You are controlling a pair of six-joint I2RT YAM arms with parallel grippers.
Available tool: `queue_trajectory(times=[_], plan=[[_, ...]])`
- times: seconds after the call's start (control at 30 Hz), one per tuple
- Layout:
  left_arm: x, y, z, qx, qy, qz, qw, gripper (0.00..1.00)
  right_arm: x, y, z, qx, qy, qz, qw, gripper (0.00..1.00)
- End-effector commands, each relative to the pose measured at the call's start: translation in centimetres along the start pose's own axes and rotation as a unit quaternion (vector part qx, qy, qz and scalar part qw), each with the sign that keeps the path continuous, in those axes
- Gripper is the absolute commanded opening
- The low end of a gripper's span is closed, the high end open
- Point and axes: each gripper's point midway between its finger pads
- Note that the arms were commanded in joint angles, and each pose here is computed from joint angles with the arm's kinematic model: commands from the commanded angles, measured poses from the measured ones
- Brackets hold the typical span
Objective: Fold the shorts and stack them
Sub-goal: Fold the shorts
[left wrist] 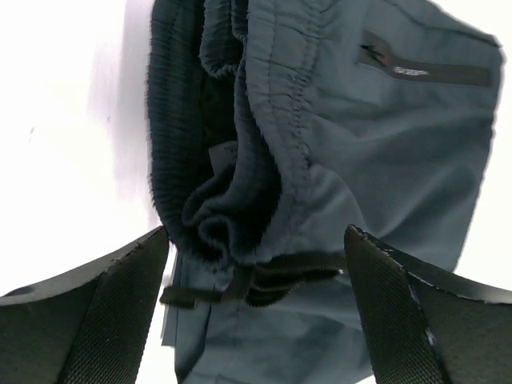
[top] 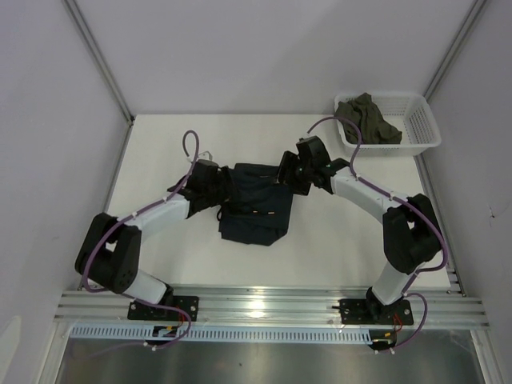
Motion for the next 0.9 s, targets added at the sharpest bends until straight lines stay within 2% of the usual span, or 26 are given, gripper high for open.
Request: queue_trajectory(times=[0.0, 0.1, 0.13, 0.2, 0.23, 0.3, 0.33, 0.5, 0.57, 0.73, 0.87], plan=[[-1.0, -1.8, -1.5, -0.012, -0.006, 0.016, 1.000, 0.91, -0.5, 1.0, -1.4, 0.020, -0.028, -0.025, 0.999, 0.68], [-2.0, -1.2, -1.2, -0.011, -0.002, 0.011, 1.000, 0.83, -0.9, 0.4, -1.1, 0.020, -0.025, -0.021, 0.999, 0.65], [-2.2, -1.5, -1.4, -0.008, -0.003, 0.017, 1.000, 0.73, -1.1, 0.4, -1.1, 0.019, -0.027, -0.023, 0.999, 0.63], [-2.8, -1.2, -1.2, 0.001, 0.005, 0.029, 1.000, 0.60, -1.3, -0.1, -0.7, 0.012, -0.024, -0.022, 0.999, 0.62], [-3.0, -1.0, -1.1, 0.005, 0.007, 0.030, 1.000, 0.44, -1.4, -0.1, -0.8, 0.012, -0.026, -0.025, 0.999, 0.61], [-3.2, -0.3, -1.1, 0.009, 0.007, 0.026, 1.000, 0.24, -1.5, -0.6, -0.4, 0.009, -0.023, -0.023, 0.999, 0.60], [-3.1, 0.0, -1.2, 0.012, 0.005, 0.026, 1.000, 0.00, -1.6, -0.7, -0.4, 0.009, -0.024, -0.022, 0.999, 0.59], [-1.5, -1.3, -1.5, 0.021, 0.001, 0.101, 0.995, 0.00, -2.2, -1.3, 0.4, 0.011, -0.019, -0.026, 0.999, 0.57], [-0.8, -1.4, -0.8, 0.025, 0.018, 0.134, 0.991, 0.00, -2.6, -1.5, 0.8, 0.009, -0.013, -0.032, 0.999, 0.55], [-1.3, 0.1, 1.3, 0.031, 0.059, 0.146, 0.987, 0.00, -3.7, -1.9, 2.4, 0.006, 0.002, -0.047, 0.999, 0.46], [-2.1, 1.3, 2.3, 0.062, 0.095, 0.166, 0.979, 0.00, -4.3, -1.7, 4.9, 0.003, 0.027, -0.070, 0.997, 0.38]])
Point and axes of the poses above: each gripper's point midway between its finger pads, its own x axis back along the fingers, its own y axis along the line the jaws close on, z = x × y, and after that the axes turned 12 degrees about x, right-handed
